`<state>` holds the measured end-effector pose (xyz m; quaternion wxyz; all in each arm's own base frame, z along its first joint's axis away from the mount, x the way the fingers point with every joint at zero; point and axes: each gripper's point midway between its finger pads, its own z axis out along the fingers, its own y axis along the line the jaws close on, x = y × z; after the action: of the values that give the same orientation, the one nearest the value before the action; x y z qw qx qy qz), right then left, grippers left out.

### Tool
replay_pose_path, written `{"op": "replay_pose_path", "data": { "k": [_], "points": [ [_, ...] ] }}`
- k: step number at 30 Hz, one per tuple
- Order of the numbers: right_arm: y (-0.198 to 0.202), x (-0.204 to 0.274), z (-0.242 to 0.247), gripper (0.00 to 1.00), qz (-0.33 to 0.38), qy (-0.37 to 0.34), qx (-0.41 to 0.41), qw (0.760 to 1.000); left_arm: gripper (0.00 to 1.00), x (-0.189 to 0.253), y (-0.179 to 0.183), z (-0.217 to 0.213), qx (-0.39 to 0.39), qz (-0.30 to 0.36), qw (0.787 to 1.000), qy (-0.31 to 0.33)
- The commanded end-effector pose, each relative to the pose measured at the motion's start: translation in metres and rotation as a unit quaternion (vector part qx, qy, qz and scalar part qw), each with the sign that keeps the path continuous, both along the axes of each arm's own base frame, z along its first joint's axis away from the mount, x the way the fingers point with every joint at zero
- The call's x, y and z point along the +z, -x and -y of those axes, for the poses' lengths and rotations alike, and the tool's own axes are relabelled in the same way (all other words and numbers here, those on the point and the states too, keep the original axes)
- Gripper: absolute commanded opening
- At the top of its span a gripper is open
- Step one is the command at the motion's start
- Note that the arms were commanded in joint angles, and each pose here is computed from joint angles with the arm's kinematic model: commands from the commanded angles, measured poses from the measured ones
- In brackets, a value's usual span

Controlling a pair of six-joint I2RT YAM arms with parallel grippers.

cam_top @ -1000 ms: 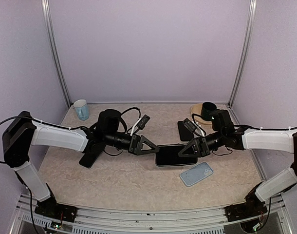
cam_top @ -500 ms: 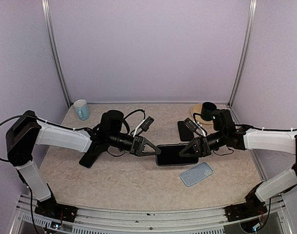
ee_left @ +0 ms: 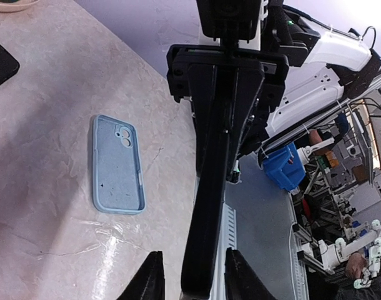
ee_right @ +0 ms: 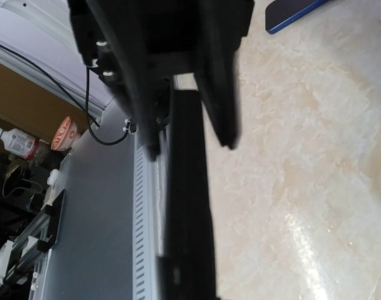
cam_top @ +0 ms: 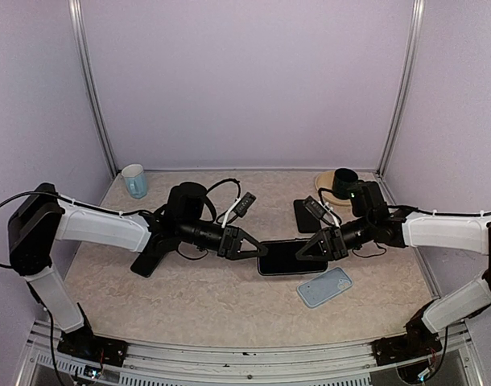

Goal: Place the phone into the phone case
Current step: Press the phone with the phone case against the phone.

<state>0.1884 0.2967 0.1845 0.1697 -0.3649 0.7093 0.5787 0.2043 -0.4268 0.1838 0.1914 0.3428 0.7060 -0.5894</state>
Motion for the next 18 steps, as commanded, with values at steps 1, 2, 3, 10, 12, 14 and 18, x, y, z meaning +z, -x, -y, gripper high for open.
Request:
{"op": "replay_pose_path", "data": {
  "k": [1,2,3,10,12,14,18],
  "points": [
    [-0.004,0.030,-0.007,0.00,0.046,-0.038,0.006,0.998,0.49,0.019,-0.005,0.002,0.018,0.029,0.999,0.016],
    [-0.005,0.036,-0.006,0.00,0.052,-0.045,0.001,0.998,0.52,0.018,-0.004,0.002,0.017,0.026,0.999,0.016],
    [-0.007,0.042,-0.005,0.00,0.058,-0.051,-0.003,0.997,0.54,0.017,-0.004,0.001,0.017,0.024,0.999,0.017],
    [-0.008,0.065,0.000,0.00,0.076,-0.079,-0.008,0.994,0.60,0.015,0.002,0.000,0.008,0.011,1.000,0.028],
    [-0.007,0.065,0.001,0.00,0.077,-0.083,-0.009,0.994,0.60,0.016,0.004,0.001,0.004,0.010,0.999,0.031],
    [-0.009,0.064,0.001,0.00,0.075,-0.081,-0.014,0.994,0.58,0.018,0.005,0.004,-0.003,0.006,0.999,0.034],
    [-0.010,0.065,0.001,0.00,0.075,-0.082,-0.017,0.994,0.53,0.021,0.009,0.008,-0.013,0.006,0.999,0.040]
  ]
}}
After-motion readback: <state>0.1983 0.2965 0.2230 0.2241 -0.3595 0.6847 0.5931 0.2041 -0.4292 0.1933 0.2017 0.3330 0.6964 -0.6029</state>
